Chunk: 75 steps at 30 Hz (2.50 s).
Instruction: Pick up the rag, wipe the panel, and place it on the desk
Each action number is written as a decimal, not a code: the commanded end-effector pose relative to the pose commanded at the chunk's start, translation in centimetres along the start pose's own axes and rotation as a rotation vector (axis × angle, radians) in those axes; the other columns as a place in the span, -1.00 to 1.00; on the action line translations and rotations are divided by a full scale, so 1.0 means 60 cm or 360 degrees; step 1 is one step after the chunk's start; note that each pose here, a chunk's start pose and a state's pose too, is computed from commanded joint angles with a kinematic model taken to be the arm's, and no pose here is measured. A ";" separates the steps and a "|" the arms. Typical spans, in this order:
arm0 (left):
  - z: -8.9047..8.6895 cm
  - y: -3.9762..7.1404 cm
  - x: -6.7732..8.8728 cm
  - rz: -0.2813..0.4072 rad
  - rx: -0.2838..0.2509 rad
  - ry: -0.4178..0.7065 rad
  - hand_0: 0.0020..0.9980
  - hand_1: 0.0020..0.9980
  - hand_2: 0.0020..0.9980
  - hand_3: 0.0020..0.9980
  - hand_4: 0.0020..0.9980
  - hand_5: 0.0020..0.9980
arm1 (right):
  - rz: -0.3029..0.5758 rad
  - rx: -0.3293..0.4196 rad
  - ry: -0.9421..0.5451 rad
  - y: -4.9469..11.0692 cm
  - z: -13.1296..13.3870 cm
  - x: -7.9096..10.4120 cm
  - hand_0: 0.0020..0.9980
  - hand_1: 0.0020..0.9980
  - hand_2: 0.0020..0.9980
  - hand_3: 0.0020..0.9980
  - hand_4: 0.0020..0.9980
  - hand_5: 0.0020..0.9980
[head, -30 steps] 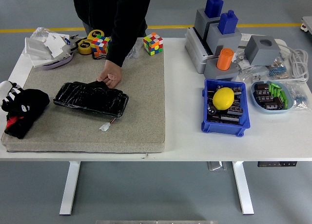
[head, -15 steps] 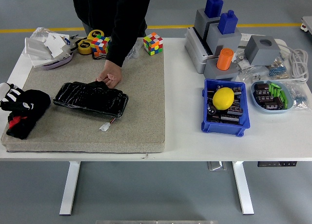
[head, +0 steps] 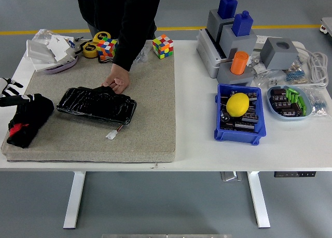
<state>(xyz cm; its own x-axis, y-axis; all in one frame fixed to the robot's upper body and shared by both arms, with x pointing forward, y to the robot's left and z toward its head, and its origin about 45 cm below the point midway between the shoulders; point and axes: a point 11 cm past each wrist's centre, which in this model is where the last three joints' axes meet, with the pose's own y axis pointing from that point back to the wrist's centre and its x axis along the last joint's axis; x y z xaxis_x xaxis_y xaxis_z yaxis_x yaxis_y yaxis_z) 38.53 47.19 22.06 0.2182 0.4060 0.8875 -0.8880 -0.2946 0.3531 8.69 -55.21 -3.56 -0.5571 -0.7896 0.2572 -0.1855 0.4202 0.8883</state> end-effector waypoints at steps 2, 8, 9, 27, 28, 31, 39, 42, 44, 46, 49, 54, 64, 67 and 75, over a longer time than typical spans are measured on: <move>0.004 0.003 0.013 0.0021 -0.0012 0.0026 -0.13 0.29 0.38 0.56 1.00 0.52 | 0.0001 0.0001 -0.0002 0.000 0.000 0.000 0.47 0.34 0.37 0.23 1.00 0.13; 0.023 0.020 0.056 0.0105 -0.0104 0.0284 -0.16 0.23 0.32 0.52 1.00 0.55 | 0.0002 -0.0004 -0.0007 0.000 0.002 0.000 0.47 0.34 0.37 0.23 1.00 0.12; 0.024 0.021 0.059 0.0111 -0.0117 0.0321 -0.16 0.23 0.32 0.52 1.00 0.55 | 0.0002 -0.0004 -0.0007 0.000 0.002 0.000 0.47 0.34 0.37 0.23 1.00 0.12; 0.031 0.036 0.062 0.0051 -0.0307 0.1434 -0.19 0.19 0.29 0.50 1.00 0.59 | 0.0006 -0.0003 -0.0026 -0.001 0.004 -0.003 0.47 0.34 0.37 0.22 1.00 0.10; 0.030 0.036 0.062 0.0043 -0.0311 0.1505 -0.19 0.19 0.29 0.50 1.00 0.59 | 0.0007 -0.0005 -0.0027 -0.001 0.005 -0.003 0.47 0.34 0.37 0.22 1.00 0.10; 0.024 0.036 0.064 0.0035 -0.0321 0.1695 -0.19 0.20 0.29 0.50 1.00 0.59 | 0.0006 -0.0010 -0.0030 -0.001 0.008 -0.003 0.46 0.35 0.37 0.22 1.00 0.10; 0.016 0.038 0.066 0.0046 -0.0330 0.1849 -0.19 0.20 0.29 0.50 1.00 0.59 | 0.0002 -0.0006 -0.0032 -0.001 0.008 -0.005 0.46 0.35 0.37 0.22 1.00 0.10; 0.019 0.040 0.071 0.0043 -0.0349 0.1837 -0.19 0.20 0.29 0.50 1.00 0.59 | 0.0001 -0.0008 -0.0030 -0.001 0.009 -0.005 0.46 0.35 0.37 0.22 1.00 0.10; 0.020 0.041 0.073 0.0046 -0.0357 0.1844 -0.19 0.19 0.29 0.50 1.00 0.58 | 0.0001 -0.0010 -0.0027 -0.002 0.010 -0.005 0.46 0.35 0.37 0.22 1.00 0.10; 0.020 0.042 0.075 0.0048 -0.0363 0.1850 -0.19 0.19 0.29 0.50 1.00 0.58 | 0.0000 -0.0010 -0.0022 -0.002 0.010 -0.006 0.46 0.35 0.37 0.22 1.00 0.10; 0.020 0.043 0.078 0.0056 -0.0371 0.1834 -0.19 0.19 0.29 0.50 1.00 0.58 | -0.0002 -0.0013 -0.0011 -0.002 0.010 -0.007 0.46 0.35 0.37 0.22 1.00 0.09; 0.019 0.044 0.077 0.0058 -0.0365 0.1797 -0.19 0.19 0.29 0.50 1.00 0.58 | -0.0001 -0.0019 0.0001 -0.002 0.012 -0.007 0.46 0.35 0.37 0.22 1.00 0.09; 0.015 0.046 0.071 0.0040 -0.0353 0.1783 -0.19 0.19 0.29 0.50 1.00 0.57 | 0.0003 -0.0025 0.0019 -0.002 0.016 -0.007 0.46 0.35 0.37 0.22 1.00 0.09; 0.011 0.046 0.067 0.0036 -0.0338 0.1764 -0.19 0.19 0.29 0.50 1.00 0.55 | -0.0002 -0.0037 0.0024 -0.003 0.024 -0.011 0.46 0.35 0.37 0.22 1.00 0.09; 0.006 0.048 0.066 0.0026 -0.0323 0.1724 -0.19 0.19 0.29 0.50 1.00 0.54 | -0.0017 -0.0063 0.0045 -0.005 0.040 -0.021 0.46 0.35 0.37 0.22 1.00 0.09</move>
<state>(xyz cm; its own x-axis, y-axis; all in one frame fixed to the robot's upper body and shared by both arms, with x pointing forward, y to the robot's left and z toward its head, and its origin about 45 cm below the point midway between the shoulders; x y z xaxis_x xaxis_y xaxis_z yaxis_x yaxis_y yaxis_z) 36.98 47.62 26.72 -0.1767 0.9760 0.1270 -0.9592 -0.1997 0.2003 7.52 -53.26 -5.04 -0.5319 -0.8066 0.2578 -0.1586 0.3940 0.9053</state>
